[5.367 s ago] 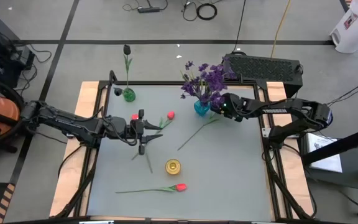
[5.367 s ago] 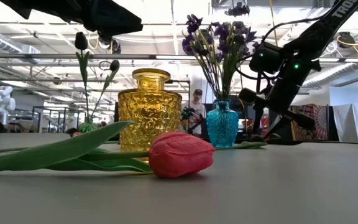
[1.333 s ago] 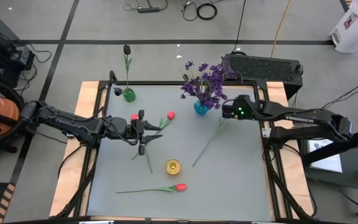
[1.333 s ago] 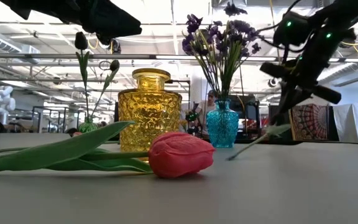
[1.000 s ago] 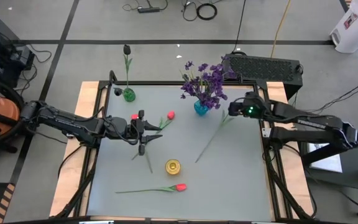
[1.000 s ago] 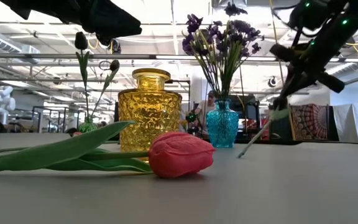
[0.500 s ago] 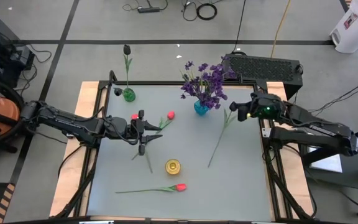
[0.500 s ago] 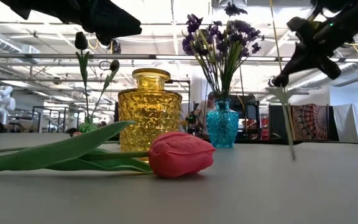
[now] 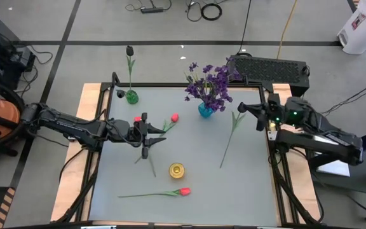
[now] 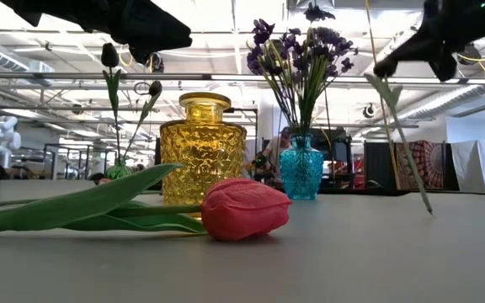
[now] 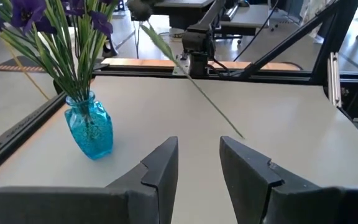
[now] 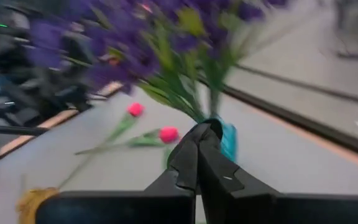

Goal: Sort flowers into vase by color
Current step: Put the black flower into the green vase

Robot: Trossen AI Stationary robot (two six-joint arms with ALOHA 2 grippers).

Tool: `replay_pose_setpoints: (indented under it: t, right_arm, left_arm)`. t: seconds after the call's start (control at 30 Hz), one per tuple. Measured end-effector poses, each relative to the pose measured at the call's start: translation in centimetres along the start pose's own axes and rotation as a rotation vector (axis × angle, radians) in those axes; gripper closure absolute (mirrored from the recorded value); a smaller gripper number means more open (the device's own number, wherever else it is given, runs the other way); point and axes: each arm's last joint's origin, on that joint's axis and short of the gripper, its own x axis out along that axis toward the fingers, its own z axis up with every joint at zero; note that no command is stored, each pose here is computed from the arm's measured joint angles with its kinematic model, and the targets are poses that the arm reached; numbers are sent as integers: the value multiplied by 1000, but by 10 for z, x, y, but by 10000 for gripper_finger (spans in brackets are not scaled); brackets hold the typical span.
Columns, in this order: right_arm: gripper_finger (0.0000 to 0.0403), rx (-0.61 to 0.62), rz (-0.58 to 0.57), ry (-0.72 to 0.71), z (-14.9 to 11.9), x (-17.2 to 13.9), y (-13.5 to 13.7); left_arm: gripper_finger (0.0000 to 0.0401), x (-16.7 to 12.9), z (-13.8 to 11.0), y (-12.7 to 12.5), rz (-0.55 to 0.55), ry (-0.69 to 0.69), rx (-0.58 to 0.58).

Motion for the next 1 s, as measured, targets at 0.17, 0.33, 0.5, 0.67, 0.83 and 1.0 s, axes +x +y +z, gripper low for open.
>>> replay_pose_setpoints:
  t: [0.17,0.33,0.5,0.67,0.83,1.0]
  right_arm:
    - [402,-73,175,-135,12,-11,8]
    - [402,-141,359,-233,23,-18,17]
    - [403,-185,508,-257,27,-21,22]
    - [403,-194,597,-291,31,-24,26]
    - [403,-189,604,-306,36,-17,28]
    - [403,-185,608,-285,40,3,32]
  left_arm:
    - [274,0,2,0,-1,-20,-6]
    - [274,0,3,0,-2,-32,-9]
    - [274,0,3,0,-2,-31,-9]
    - [274,0,5,0,1,-51,-13]
    - [274,8,8,-1,-1,-115,-23]
    - [274,25,4,-5,-30,-159,-5]
